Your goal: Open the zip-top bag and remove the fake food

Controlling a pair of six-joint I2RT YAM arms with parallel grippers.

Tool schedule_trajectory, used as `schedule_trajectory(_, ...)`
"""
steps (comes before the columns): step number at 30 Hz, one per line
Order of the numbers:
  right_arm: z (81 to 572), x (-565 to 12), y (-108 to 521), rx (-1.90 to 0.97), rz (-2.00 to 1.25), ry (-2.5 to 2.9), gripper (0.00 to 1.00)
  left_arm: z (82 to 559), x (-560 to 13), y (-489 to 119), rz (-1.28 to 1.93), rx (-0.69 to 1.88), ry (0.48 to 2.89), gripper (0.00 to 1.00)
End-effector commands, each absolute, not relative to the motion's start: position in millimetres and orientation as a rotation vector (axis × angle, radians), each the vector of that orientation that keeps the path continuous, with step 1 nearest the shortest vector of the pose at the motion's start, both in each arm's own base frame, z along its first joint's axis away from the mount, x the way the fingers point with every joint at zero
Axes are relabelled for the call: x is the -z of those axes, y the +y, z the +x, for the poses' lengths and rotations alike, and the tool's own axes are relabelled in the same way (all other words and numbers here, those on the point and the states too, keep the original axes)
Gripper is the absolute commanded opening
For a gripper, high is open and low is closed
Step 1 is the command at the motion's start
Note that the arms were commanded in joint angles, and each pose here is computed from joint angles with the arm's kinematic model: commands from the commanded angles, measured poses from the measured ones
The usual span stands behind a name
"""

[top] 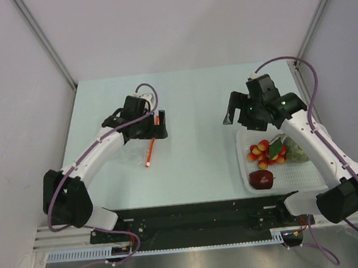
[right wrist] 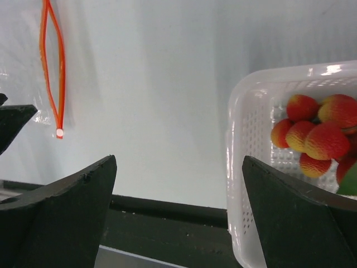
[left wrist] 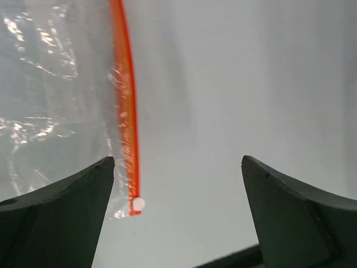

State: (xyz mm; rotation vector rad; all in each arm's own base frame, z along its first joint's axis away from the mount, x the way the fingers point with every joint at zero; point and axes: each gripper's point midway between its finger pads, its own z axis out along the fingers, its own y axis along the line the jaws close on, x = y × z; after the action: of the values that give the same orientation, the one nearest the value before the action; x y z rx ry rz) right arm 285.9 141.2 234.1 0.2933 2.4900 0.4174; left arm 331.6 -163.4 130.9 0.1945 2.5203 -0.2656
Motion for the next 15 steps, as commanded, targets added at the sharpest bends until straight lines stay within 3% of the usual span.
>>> schedule_trajectory(1, 289.3, -240.2, 172.1, -0.64, 0.236, 2.422, 1.0, 297.6, -176.3, -207.3, 0.246, 0.693, 2.429, 0.99)
schedule_trajectory(15, 246.1, -230.9, 180.6, -0.935, 0.309, 2.26, 1.0, 202.8, -303.5, -248.3, 0.301, 1.467, 1.927, 1.0)
